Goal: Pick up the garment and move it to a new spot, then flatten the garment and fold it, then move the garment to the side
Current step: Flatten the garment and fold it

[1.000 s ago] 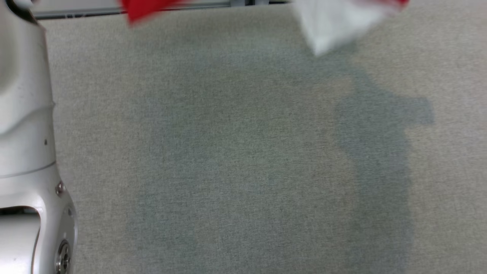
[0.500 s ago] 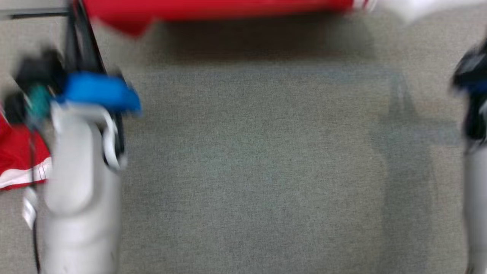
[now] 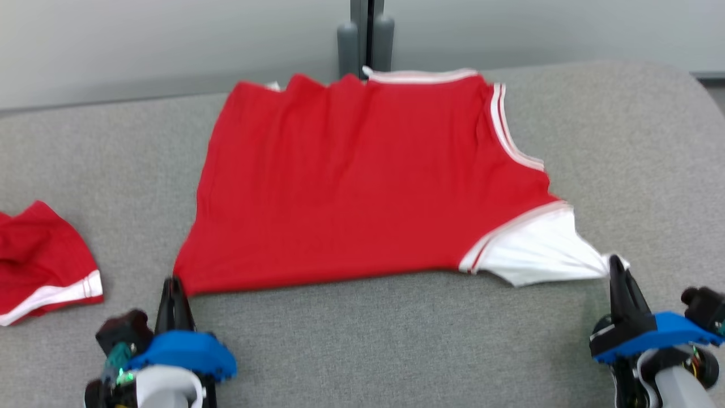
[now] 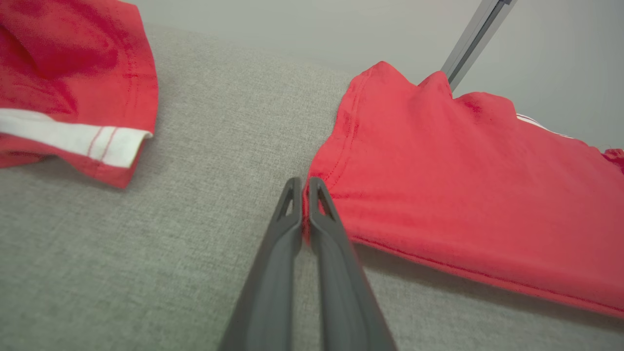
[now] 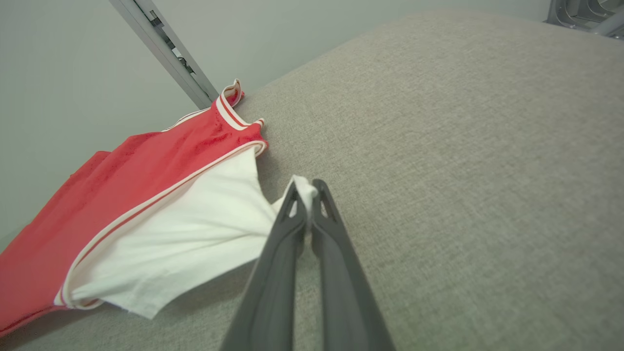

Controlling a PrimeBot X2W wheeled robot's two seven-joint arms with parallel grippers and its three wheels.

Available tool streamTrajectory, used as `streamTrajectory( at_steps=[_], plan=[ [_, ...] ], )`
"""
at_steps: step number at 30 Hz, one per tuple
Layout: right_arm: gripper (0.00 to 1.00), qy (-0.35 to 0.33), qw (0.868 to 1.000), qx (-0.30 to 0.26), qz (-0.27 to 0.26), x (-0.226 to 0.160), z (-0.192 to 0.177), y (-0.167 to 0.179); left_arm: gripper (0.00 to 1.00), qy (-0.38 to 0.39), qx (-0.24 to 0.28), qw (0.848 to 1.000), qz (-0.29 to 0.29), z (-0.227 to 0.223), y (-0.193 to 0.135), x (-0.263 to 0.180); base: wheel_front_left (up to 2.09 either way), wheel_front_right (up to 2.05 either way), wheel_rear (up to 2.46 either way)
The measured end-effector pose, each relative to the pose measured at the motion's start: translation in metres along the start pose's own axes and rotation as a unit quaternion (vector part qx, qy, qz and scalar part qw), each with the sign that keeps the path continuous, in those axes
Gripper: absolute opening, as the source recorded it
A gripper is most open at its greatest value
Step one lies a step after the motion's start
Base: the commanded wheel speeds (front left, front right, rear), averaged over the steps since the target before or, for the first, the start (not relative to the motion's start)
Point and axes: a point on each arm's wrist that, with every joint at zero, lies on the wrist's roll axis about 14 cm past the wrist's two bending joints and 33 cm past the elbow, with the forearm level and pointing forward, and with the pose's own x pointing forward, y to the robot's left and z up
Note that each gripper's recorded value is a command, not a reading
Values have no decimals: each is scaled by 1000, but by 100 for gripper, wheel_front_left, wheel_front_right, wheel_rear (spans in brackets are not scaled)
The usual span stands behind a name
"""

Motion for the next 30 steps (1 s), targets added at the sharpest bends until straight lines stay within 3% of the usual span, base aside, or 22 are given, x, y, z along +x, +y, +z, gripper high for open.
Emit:
streamTrajectory(
  at_steps=[18, 24, 30],
  plan=[
    [0, 5, 999, 29, -32, -93, -19, -38, 0, 14, 2, 1000, 10, -28, 23, -92, 0, 0, 0],
    [0, -20, 999, 45, -21, -87, -5, -27, 0, -8, 12, 1000, -11, -14, 11, -91, 0, 0, 0],
    [0, -60, 997, 54, 9, -54, 28, 0, 0, -42, 22, 998, -39, 13, -11, -67, 0, 0, 0]
  ],
)
